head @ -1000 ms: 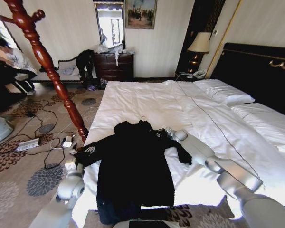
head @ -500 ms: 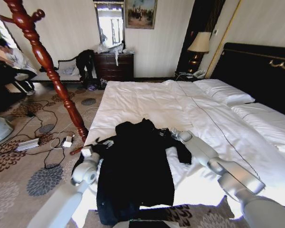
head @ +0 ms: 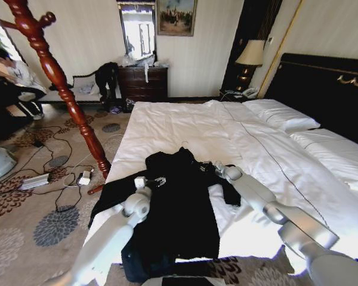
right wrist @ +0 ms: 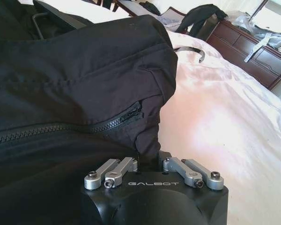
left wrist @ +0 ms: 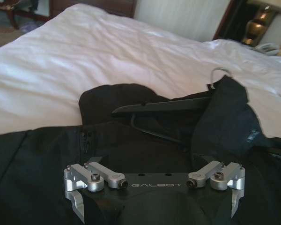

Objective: Pick up the clothes from the bed and hang them on the clothes hanger.

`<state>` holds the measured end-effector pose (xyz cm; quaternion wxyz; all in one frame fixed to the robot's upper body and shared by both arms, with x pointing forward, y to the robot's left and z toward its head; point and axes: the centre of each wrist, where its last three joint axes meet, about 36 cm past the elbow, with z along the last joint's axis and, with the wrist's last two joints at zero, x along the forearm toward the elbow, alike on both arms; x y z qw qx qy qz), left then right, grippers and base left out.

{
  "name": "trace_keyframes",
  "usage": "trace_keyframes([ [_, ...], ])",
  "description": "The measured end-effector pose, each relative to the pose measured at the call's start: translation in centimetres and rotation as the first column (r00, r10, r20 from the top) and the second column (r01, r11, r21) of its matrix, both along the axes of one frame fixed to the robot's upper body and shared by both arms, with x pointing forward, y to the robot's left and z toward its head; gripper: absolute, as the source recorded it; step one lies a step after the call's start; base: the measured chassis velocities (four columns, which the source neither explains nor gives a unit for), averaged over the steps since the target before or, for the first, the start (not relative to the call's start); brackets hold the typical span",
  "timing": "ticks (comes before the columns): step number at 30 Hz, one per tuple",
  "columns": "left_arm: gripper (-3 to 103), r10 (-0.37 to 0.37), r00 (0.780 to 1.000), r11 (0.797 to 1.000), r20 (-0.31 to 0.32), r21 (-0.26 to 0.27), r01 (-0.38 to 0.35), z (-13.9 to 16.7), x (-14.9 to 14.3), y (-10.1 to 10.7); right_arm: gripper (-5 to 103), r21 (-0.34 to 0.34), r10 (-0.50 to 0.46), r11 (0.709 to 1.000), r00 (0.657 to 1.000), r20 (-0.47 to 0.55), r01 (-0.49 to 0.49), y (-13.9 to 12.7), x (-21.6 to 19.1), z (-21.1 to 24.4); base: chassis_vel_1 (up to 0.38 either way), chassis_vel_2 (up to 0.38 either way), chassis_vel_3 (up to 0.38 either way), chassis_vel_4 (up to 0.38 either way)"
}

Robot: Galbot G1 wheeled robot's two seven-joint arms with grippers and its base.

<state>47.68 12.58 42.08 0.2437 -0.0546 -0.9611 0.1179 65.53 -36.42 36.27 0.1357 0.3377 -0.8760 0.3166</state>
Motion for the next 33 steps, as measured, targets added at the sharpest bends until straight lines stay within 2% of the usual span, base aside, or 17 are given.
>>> trace_keyframes([
  [3,100,0.032,0.998,0.999,-0.054,0.01,-0.032,-0.9,0.9,-1.0,18,-0.003,0.003,1.0,1.0,0.001,-0.003,-0.3,-0.1,0.0,0.0,0.0,0.0,0.0],
  [6,100,0.039,0.997,0.999,-0.071,0.009,-0.038,-1.4,1.1,-1.3,18,-0.002,0.002,1.0,1.0,0.003,-0.002,-0.2,-0.1,0.0,0.0,0.0,0.0,0.0],
  [11,98,0.034,0.995,0.999,-0.094,-0.033,-0.037,-1.5,2.3,-3.2,18,0.0,0.009,1.0,1.0,0.011,-0.009,0.3,0.0,0.1,0.0,0.0,0.0,0.0],
  [15,79,0.017,0.995,0.999,-0.099,-0.047,-0.022,-0.8,3.3,-4.9,18,0.003,0.014,1.0,1.0,0.018,-0.014,0.9,0.1,0.3,0.0,0.0,0.0,0.0],
  [17,79,0.015,0.995,0.999,-0.101,-0.045,-0.02,-0.7,3.3,-5.0,18,0.004,0.014,1.0,1.0,0.019,-0.014,0.9,0.1,0.3,0.0,0.0,0.0,0.0],
  [19,68,0.008,0.993,1.0,-0.114,-0.026,-0.011,-0.7,3.3,-5.2,18,0.008,0.012,1.0,1.0,0.024,-0.012,1.0,0.1,0.4,0.0,0.0,0.0,0.0],
  [22,57,0.011,0.993,1.0,-0.118,-0.009,-0.012,-0.9,3.1,-4.9,18,0.012,0.009,1.0,1.0,0.028,-0.01,0.9,0.1,0.5,0.0,0.0,0.0,0.0],
  [23,57,0.013,0.993,1.0,-0.116,0.0,-0.013,-0.9,2.9,-4.7,18,0.014,0.007,1.0,1.0,0.03,-0.008,0.8,0.1,0.6,0.0,0.0,0.0,0.0],
  [26,41,0.032,0.997,0.999,-0.069,0.036,-0.029,-1.2,1.7,-3.2,18,0.015,-0.001,1.0,0.999,0.032,0.001,0.3,0.0,0.7,0.0,0.0,0.0,0.0],
  [28,41,0.039,0.998,0.998,-0.047,0.048,-0.036,-1.6,1.3,-2.4,18,0.014,-0.004,1.0,1.0,0.031,0.003,0.1,-0.1,0.6,0.0,0.0,0.0,0.0],
  [29,35,0.043,0.999,0.997,-0.029,0.059,-0.041,-2.1,0.9,-1.7,18,0.015,-0.006,1.0,1.0,0.03,0.006,0.0,-0.2,0.6,0.0,0.0,0.0,0.0],
  [30,45,0.049,0.999,0.996,-0.013,0.073,-0.048,-2.8,0.4,-0.7,18,0.015,-0.008,1.0,1.0,0.029,0.008,-0.1,-0.3,0.5,0.0,0.0,0.0,0.0],
  [32,45,0.053,0.999,0.996,-0.005,0.078,-0.053,-3.2,0.2,-0.3,18,0.015,-0.008,1.0,1.0,0.028,0.008,-0.1,-0.3,0.4,0.0,0.0,0.0,0.0],
  [33,51,0.055,0.998,0.995,0.001,0.079,-0.055,-3.4,0.2,-0.1,18,0.015,-0.008,1.0,1.0,0.028,0.008,-0.1,-0.3,0.4,0.0,0.0,0.0,0.0],
])
